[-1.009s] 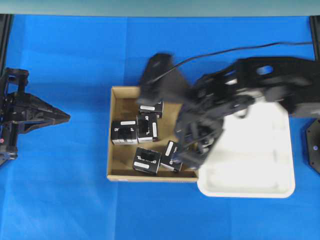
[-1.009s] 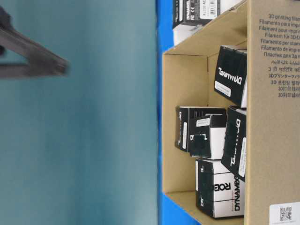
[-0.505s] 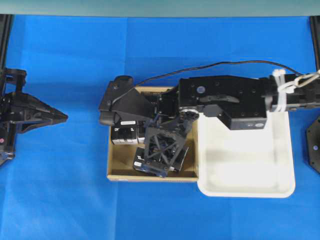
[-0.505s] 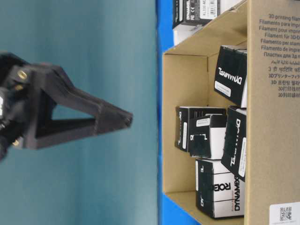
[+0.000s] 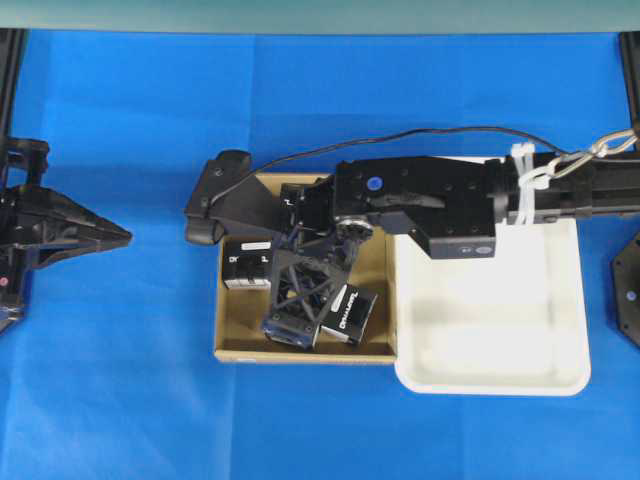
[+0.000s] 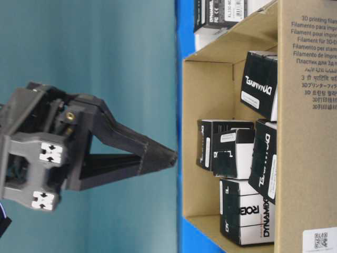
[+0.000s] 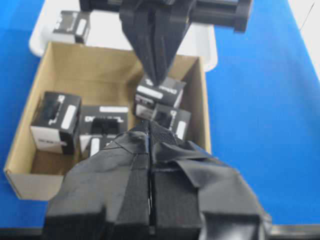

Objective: Pick a box that is randomly placed inside the cardboard box.
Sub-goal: 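Lower the open right gripper into the cardboard box over a black box, then close the right gripper on the black filament box, then lift the held box and carry it right over the white tray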

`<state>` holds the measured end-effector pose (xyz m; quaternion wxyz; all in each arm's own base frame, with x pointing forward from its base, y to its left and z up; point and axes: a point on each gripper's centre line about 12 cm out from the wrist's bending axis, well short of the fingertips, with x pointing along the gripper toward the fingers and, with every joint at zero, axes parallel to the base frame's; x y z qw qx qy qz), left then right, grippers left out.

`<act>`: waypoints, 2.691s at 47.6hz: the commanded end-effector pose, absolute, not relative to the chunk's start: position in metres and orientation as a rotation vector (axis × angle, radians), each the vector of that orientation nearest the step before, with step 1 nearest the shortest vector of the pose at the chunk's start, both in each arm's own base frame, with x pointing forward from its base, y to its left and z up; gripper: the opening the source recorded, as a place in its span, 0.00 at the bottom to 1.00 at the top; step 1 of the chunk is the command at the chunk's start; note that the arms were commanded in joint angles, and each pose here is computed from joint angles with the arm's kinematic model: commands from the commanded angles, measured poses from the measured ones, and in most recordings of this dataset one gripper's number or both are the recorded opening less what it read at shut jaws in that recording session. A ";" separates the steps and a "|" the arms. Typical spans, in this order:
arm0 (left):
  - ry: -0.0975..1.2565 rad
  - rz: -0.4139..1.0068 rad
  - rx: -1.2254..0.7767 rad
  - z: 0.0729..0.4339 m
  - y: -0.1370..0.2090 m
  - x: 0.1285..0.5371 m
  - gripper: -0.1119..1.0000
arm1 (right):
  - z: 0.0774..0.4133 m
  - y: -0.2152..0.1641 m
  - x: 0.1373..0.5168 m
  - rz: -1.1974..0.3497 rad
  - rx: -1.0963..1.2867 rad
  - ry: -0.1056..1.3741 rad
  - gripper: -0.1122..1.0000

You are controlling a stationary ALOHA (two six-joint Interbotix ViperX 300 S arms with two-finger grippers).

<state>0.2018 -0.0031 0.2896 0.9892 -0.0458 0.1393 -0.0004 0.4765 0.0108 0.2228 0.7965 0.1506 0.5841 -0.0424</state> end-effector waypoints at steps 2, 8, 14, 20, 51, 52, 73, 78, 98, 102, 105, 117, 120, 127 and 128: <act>0.268 -0.013 -0.087 0.299 -0.005 0.202 0.04 | 0.226 -0.004 0.484 -0.118 0.314 1.213 0.16; 0.287 -0.019 -0.086 0.299 -0.007 0.199 0.04 | 0.223 -0.018 0.495 -0.131 0.299 1.193 0.18; 0.296 -0.018 -0.082 0.298 -0.006 0.197 0.04 | 0.216 -0.024 0.508 -0.088 0.232 1.191 0.22; 0.286 -0.018 -0.083 0.299 -0.006 0.195 0.04 | 0.207 -0.024 0.520 -0.032 0.147 1.194 0.28; 0.268 -0.019 -0.082 0.303 -0.006 0.192 0.04 | 0.170 -0.033 0.538 0.056 0.020 1.241 1.00; 0.268 -0.019 -0.082 0.303 -0.006 0.192 0.04 | 0.169 -0.033 0.538 0.057 0.016 1.243 1.00; 0.259 -0.019 -0.084 0.305 -0.006 0.190 0.04 | 0.133 -0.032 0.533 0.074 0.052 1.298 1.00; 0.260 -0.019 -0.084 0.304 -0.006 0.190 0.04 | 0.125 -0.033 0.532 0.069 0.053 1.292 1.00; 0.265 -0.018 -0.082 0.302 -0.006 0.190 0.04 | 0.119 -0.033 0.533 0.056 0.058 1.261 1.00; 0.265 -0.016 -0.083 0.302 -0.006 0.190 0.04 | 0.120 -0.033 0.533 0.055 0.058 1.259 0.99; 0.266 -0.016 -0.083 0.302 -0.006 0.190 0.04 | 0.121 -0.030 0.534 0.059 0.052 1.255 0.94; 0.256 -0.015 -0.085 0.304 -0.005 0.188 0.04 | 0.148 -0.028 0.541 0.051 0.059 1.192 0.61; 0.254 -0.015 -0.083 0.304 -0.005 0.188 0.04 | 0.163 -0.028 0.543 0.049 0.063 1.166 0.61; 0.243 -0.014 -0.082 0.307 -0.005 0.186 0.04 | 0.218 -0.039 0.541 0.004 0.117 1.105 0.61; 0.242 -0.013 -0.082 0.307 -0.005 0.186 0.04 | 0.227 -0.042 0.541 -0.006 0.129 1.097 0.61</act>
